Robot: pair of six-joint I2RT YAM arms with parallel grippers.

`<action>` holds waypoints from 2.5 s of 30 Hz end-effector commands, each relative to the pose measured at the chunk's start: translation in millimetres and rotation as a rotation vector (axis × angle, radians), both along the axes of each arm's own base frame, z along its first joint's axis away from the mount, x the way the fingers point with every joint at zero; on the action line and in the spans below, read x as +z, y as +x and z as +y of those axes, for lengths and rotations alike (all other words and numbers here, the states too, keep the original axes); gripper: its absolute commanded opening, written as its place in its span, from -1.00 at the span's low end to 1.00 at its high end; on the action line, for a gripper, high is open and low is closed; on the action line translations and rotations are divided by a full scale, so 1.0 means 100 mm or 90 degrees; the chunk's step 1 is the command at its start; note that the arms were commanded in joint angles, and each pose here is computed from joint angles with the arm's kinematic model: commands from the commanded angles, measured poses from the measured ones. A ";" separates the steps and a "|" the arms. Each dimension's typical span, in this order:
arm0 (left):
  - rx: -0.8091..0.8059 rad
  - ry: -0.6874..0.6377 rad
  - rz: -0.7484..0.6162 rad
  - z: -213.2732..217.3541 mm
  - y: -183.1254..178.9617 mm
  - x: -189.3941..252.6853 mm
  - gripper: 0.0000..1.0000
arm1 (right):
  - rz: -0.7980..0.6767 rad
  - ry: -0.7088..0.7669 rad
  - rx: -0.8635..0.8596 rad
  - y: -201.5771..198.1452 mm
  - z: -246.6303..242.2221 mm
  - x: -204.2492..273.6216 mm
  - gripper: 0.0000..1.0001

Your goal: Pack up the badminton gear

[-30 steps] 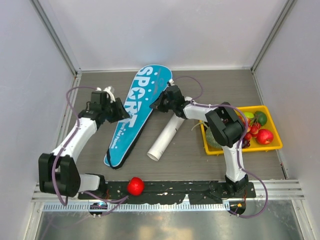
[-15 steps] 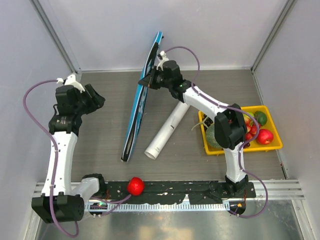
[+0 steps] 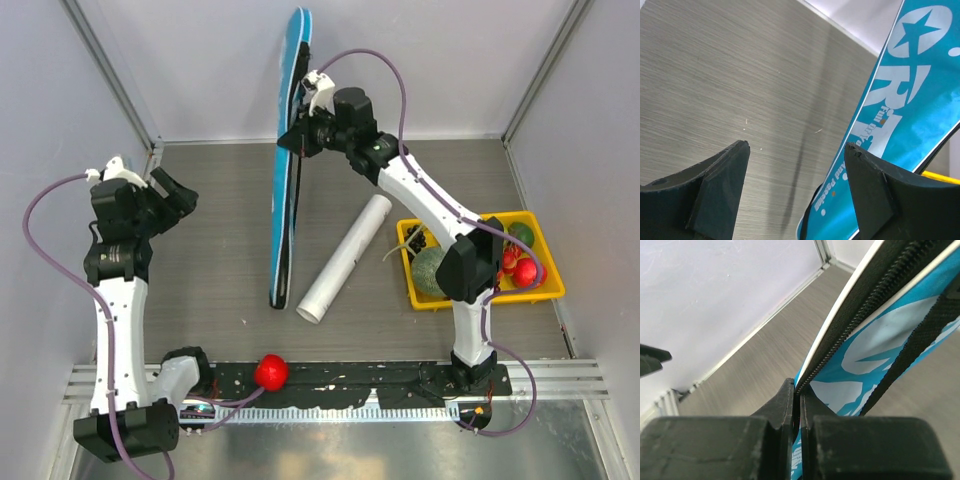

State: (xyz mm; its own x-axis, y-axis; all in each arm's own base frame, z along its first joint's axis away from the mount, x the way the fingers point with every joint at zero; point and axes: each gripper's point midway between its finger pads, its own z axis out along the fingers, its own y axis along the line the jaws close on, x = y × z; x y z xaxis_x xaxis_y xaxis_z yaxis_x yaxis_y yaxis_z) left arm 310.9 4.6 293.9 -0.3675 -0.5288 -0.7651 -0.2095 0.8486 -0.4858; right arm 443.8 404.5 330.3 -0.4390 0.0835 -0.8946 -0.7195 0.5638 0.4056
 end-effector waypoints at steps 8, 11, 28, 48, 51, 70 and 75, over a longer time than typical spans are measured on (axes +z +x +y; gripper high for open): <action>0.120 -0.074 -0.038 0.17 -0.09 0.30 0.54 | -0.468 -0.091 0.127 -0.54 -0.25 1.44 -0.89; 0.138 -0.078 -0.039 0.21 -0.13 0.37 0.55 | -0.543 -0.143 0.132 -0.53 -0.23 1.43 -0.90; 0.184 -0.128 -0.176 0.19 -0.54 1.24 0.55 | -0.813 -0.390 0.079 -0.31 0.05 0.93 -0.89; 0.261 -0.127 -0.213 0.36 -0.77 1.75 0.60 | -1.071 -0.501 0.075 -0.47 0.29 1.06 -0.90; 0.273 -0.130 -0.186 0.39 -0.73 1.53 0.66 | -1.063 -0.560 0.129 -0.50 0.35 0.44 -0.89; 0.379 -0.306 0.168 0.24 -0.96 -0.52 0.74 | -0.903 -0.604 0.250 -1.01 0.15 -1.44 -0.90; 0.374 -0.347 0.177 0.13 -1.02 -0.60 0.72 | -0.869 -0.585 0.242 -1.07 0.22 -1.48 -0.89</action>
